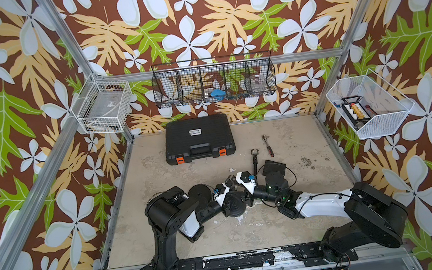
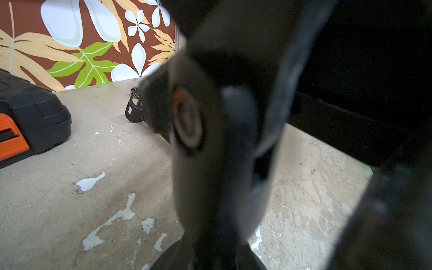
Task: Assemble a microphone stand
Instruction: Pick up the microphone stand at the center of the board.
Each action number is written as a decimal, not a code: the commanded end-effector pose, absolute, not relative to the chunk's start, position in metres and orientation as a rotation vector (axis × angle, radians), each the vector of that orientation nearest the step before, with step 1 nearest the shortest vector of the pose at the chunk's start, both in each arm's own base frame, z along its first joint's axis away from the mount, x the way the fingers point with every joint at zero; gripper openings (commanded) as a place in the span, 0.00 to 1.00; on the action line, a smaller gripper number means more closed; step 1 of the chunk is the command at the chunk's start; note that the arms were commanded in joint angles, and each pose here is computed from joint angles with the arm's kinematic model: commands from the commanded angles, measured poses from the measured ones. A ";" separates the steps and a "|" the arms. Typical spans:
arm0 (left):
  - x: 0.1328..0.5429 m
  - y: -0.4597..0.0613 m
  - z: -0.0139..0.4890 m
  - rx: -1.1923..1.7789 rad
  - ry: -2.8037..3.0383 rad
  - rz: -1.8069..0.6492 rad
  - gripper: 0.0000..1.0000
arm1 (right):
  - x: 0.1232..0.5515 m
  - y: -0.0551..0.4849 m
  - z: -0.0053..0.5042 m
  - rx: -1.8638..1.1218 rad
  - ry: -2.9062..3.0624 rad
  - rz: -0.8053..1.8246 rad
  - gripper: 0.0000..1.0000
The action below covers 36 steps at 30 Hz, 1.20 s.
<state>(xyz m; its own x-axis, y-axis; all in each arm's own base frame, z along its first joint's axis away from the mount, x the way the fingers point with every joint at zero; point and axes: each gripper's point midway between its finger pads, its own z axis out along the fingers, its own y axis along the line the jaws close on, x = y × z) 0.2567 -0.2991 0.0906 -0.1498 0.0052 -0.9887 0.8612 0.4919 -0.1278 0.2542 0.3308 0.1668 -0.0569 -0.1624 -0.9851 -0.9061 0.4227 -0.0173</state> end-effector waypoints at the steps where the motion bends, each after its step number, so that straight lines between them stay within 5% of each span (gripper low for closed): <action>1: 0.249 -0.303 0.132 0.755 1.373 -0.969 0.10 | 0.255 0.333 0.169 -1.001 1.509 0.796 0.32; 5: 0.250 -0.302 0.137 0.739 1.371 -0.979 0.16 | 0.256 0.331 0.171 -0.996 1.507 0.788 0.14; 10: 0.248 -0.298 0.146 0.714 1.367 -0.989 0.37 | 0.257 0.329 0.181 -0.992 1.483 0.761 0.01; 14: 0.238 -0.293 0.166 0.693 1.332 -1.038 0.46 | 0.265 0.329 0.195 -0.963 1.468 0.729 0.00; 20: 0.223 -0.279 0.185 0.652 1.327 -1.081 0.47 | 0.289 0.323 0.233 -0.834 1.446 0.652 0.00; 36: 0.266 -0.225 0.190 0.141 1.773 -1.139 0.56 | 0.328 0.292 0.336 -0.659 1.416 0.642 0.00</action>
<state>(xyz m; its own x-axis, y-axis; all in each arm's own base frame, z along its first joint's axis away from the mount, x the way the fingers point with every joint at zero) 0.2651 -0.2344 0.2124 -0.3597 -0.3406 -0.8687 0.6574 0.5682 -0.4950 0.3333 0.2947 0.3173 0.0394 -0.0358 -0.9986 -0.7187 0.6933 -0.0532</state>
